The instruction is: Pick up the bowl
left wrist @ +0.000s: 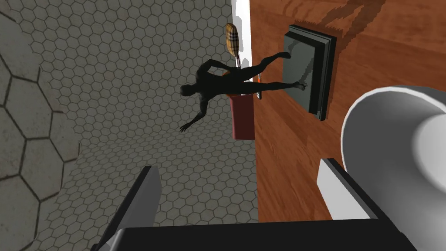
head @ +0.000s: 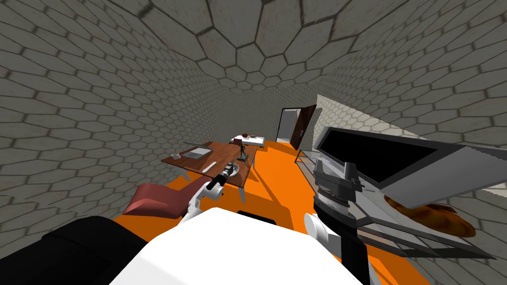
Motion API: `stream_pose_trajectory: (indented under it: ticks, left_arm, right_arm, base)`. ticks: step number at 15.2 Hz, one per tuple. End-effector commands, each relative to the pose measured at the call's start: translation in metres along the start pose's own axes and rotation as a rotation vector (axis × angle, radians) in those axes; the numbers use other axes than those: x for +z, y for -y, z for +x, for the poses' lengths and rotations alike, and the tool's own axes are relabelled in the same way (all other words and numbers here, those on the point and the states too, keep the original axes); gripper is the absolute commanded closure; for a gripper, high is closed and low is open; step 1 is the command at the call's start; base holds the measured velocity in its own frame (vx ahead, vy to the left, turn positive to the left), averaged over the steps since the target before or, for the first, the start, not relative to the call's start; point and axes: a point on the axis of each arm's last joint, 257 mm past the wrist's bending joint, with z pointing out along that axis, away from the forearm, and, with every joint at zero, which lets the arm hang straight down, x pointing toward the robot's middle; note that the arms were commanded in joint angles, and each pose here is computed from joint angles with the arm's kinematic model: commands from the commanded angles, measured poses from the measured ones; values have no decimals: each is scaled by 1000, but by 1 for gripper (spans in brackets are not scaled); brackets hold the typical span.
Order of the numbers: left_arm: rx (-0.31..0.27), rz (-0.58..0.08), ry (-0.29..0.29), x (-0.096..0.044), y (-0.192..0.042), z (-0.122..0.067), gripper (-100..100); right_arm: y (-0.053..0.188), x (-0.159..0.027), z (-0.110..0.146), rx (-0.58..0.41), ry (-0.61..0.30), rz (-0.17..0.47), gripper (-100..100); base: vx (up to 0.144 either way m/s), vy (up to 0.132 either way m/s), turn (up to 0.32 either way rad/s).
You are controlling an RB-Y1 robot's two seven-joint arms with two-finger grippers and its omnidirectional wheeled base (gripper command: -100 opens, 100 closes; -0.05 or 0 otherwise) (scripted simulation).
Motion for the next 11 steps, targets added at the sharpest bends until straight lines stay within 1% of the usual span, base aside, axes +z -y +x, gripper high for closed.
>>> stream_pose_trajectory:
  ticks: [1, 2, 3, 5, 6, 8, 9, 10, 11]
  left_arm:
    - [-19, -61, 3, 4, -18, -2, -100]
    - [-19, -67, 4, 4, -20, -2, -100]
    - [-40, -107, 4, 7, -31, -4, -100]
    - [-40, -125, 7, 7, -36, -4, -100]
    - [-60, -164, 8, 9, -47, -6, -100]
    - [-60, -184, 11, 9, -52, -7, -100]
    - [-80, -226, 13, 10, -64, -9, -100]
    - [-80, -242, 16, 9, -67, -9, -100]
    - [-100, -276, 18, 11, -77, -11, -100]
  right_arm:
    - [0, 0, 0, 0, 0, 0, 0]
    - [0, 0, 0, 0, 0, 0, 0]
    - [0, 0, 0, 0, 0, 0, 0]
    - [0, 0, 0, 0, 0, 0, 0]
    - [0, 0, 0, 0, 0, 0, 0]
    - [0, 0, 0, 0, 0, 0, 0]
    - [0, 0, 0, 0, 0, 0, 0]
    - [0, 0, 0, 0, 0, 0, 0]
    - [0, 0, 0, 0, 0, 0, 0]
  base:
    - [3, 28, -35]
    - [2, 21, -17]
    - [6, 21, -37]
    - [6, 19, -26]
    - [2, 18, -31]
    - [3, 18, -29]
    - [5, 20, -32]
    - [6, 22, -41]
    - [9, 27, -57]
